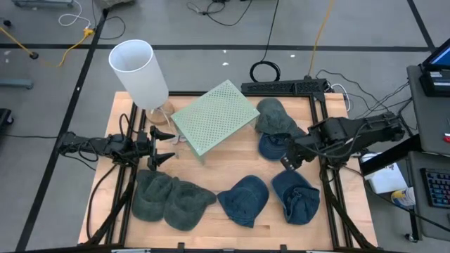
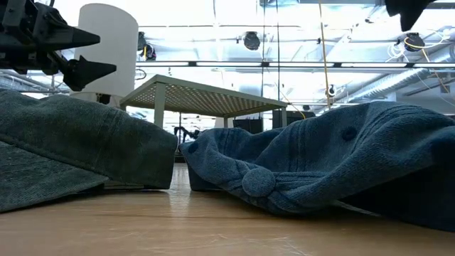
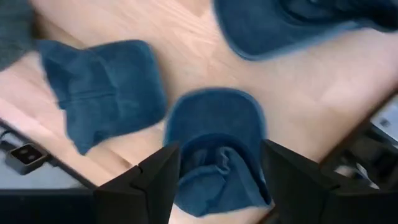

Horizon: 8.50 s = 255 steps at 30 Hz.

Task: Pick & Place hat
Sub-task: Put the bottom right blue cap on the shelf

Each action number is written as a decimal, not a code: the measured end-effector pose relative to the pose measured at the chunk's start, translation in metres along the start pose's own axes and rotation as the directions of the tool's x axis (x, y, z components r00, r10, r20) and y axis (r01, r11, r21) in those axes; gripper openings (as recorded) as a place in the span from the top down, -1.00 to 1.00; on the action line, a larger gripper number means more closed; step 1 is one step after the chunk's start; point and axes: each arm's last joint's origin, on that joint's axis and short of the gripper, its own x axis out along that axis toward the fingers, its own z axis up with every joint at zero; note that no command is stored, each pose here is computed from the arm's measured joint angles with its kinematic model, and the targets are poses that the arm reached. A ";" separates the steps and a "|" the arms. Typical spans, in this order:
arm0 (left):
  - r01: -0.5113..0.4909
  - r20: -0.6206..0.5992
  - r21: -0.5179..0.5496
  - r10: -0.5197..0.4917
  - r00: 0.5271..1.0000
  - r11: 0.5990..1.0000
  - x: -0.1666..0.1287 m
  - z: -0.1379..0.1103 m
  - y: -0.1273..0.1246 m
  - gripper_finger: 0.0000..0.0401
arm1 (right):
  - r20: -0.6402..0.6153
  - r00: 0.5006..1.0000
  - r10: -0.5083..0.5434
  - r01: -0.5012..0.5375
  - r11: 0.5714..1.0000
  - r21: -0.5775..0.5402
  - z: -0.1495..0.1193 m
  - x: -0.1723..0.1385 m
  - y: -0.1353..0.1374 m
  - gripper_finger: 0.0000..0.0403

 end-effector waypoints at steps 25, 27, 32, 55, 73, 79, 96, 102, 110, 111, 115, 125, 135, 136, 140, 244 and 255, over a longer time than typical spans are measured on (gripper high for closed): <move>0.000 0.000 0.000 0.000 1.000 1.000 0.000 0.000 0.000 -0.99 | -0.063 0.993 -0.096 0.101 0.991 0.086 -0.018 0.017 0.019 -0.01; 0.000 0.000 0.000 0.000 1.000 1.000 0.000 0.000 0.000 -0.99 | -0.068 0.991 -0.113 0.119 0.989 0.090 -0.023 0.021 0.024 -0.01; 0.000 0.000 0.000 0.000 1.000 1.000 0.000 0.000 0.000 -0.99 | -0.072 0.990 -0.121 0.127 0.987 0.096 -0.034 0.030 0.037 -0.01; 0.000 0.000 0.000 0.000 1.000 1.000 0.000 0.000 0.000 -0.99 | -0.092 0.989 -0.117 0.117 0.993 -0.012 -0.065 0.071 0.081 -0.01; 0.000 0.000 0.000 0.000 1.000 1.000 0.000 0.000 0.000 -0.99 | -0.041 0.972 -0.230 0.228 0.972 -0.054 -0.080 0.122 0.101 -0.01; 0.000 0.000 0.000 0.000 1.000 1.000 0.000 0.000 0.000 -0.99 | -0.040 0.964 -0.261 0.259 0.964 -0.061 -0.083 0.138 0.101 -0.01; 0.000 0.000 0.000 0.000 1.000 1.000 0.000 0.000 0.000 -0.99 | -0.042 0.978 -0.205 0.204 0.979 -0.024 -0.086 0.184 0.088 -0.01; 0.000 0.000 0.000 0.000 1.000 1.000 0.000 0.000 0.000 -0.99 | -0.045 0.978 -0.205 0.204 0.979 -0.027 -0.087 0.194 0.082 -0.01; 0.000 0.000 0.000 0.000 1.000 1.000 0.000 0.000 0.000 -0.99 | -0.046 0.980 -0.195 0.194 0.981 -0.022 -0.087 0.196 0.083 0.15; 0.000 0.000 0.000 0.000 1.000 1.000 0.000 0.000 0.000 -0.99 | -0.046 0.980 -0.195 0.195 0.981 -0.016 -0.087 0.196 0.083 0.20; 0.000 0.000 0.000 0.000 1.000 1.000 0.000 0.000 0.000 -0.99 | -0.046 0.979 -0.199 0.199 0.980 0.013 -0.086 0.197 0.081 0.45; 0.000 0.000 0.000 0.000 1.000 1.000 0.000 0.000 0.000 -0.99 | -0.069 0.973 -0.221 0.222 0.975 0.010 -0.086 0.194 0.076 0.95; 0.000 0.000 0.000 0.000 1.000 1.000 0.000 0.000 0.000 -0.99 | -0.022 0.993 -0.112 0.111 0.993 -0.040 -0.082 0.144 0.072 0.97; 0.000 0.000 0.000 0.000 1.000 1.000 0.000 0.000 0.000 -0.99 | -0.012 0.996 -0.087 0.087 0.995 -0.048 -0.081 0.137 0.071 0.98; 0.000 0.000 0.000 0.000 1.000 1.000 0.000 0.000 0.000 -0.99 | 0.032 0.999 0.020 -0.019 0.999 -0.049 -0.077 0.109 0.064 0.98; 0.101 0.037 -0.305 -0.094 0.995 0.947 0.137 0.259 -0.094 -0.99 | 0.391 -0.483 0.783 -0.107 0.390 -0.915 0.062 -0.076 0.036 0.98; 0.171 0.133 -0.340 -0.132 0.982 0.925 0.174 0.255 -0.093 -0.99 | 0.339 -0.498 0.798 -0.090 0.342 -0.935 0.057 -0.081 0.038 0.98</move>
